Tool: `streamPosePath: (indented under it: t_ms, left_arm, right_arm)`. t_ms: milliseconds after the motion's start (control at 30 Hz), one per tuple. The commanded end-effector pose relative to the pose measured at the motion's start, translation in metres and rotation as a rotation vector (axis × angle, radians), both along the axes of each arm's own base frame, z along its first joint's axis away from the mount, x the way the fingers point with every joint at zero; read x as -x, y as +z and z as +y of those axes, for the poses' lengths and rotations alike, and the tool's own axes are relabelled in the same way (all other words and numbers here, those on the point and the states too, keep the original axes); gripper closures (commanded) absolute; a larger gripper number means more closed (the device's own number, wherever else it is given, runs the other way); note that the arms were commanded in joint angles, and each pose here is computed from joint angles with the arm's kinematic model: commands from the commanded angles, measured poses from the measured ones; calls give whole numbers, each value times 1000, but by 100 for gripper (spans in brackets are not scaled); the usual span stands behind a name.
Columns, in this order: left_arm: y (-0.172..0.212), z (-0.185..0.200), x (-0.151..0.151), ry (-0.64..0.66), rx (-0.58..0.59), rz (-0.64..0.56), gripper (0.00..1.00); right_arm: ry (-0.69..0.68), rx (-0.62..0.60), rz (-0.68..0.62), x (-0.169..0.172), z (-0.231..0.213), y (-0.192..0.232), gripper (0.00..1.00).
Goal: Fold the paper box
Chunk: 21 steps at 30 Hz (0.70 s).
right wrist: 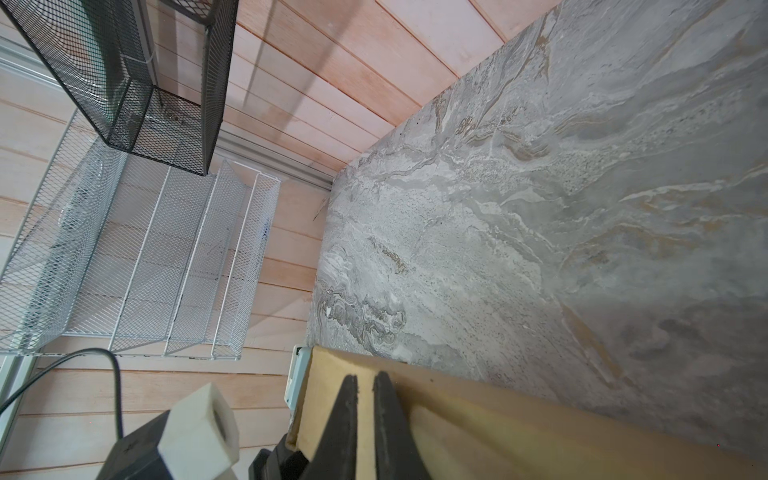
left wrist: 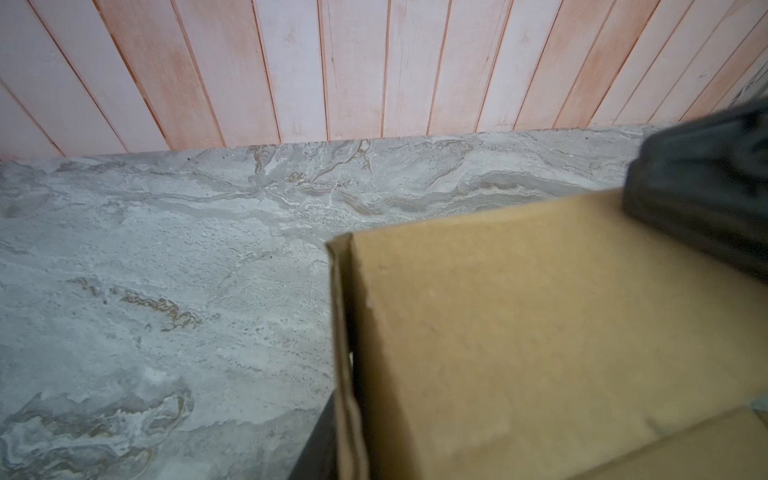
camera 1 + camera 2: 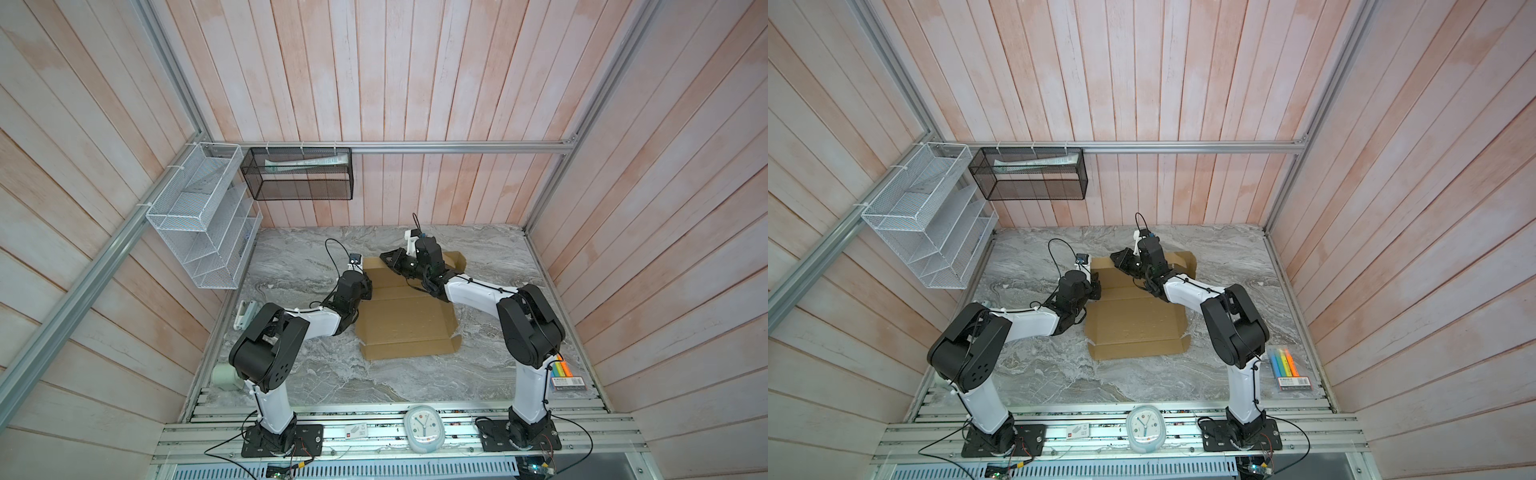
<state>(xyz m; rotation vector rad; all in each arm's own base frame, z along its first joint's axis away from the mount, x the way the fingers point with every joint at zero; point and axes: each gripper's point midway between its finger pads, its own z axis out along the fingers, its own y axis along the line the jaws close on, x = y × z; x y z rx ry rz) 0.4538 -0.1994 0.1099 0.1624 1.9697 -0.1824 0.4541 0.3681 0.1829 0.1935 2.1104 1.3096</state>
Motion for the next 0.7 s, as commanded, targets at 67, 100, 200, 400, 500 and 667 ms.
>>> streamPosePath:
  t_ms: [67, 100, 200, 400, 500, 667]
  left_arm:
    - [-17, -8, 3, -33, -15, 38, 68]
    - [-18, -8, 3, -29, -17, 38, 68]
    - [-19, -6, -1, -12, -25, 34, 67]
    - [-21, -7, -11, 24, -36, 28, 74]
    - [-22, -9, -14, 35, -51, 27, 77]
    - [-24, -12, -17, 47, -67, 29, 83]
  right_arm:
    - [-28, 84, 111, 2, -9, -48, 87]
    - [-29, 85, 113, 2, -10, -48, 87]
    - [-29, 85, 114, 2, -10, -49, 87]
    - [-32, 87, 118, 3, -11, -51, 87]
    - [-32, 86, 121, 3, -11, -52, 88]
    - [-34, 85, 126, 3, -11, -53, 88]
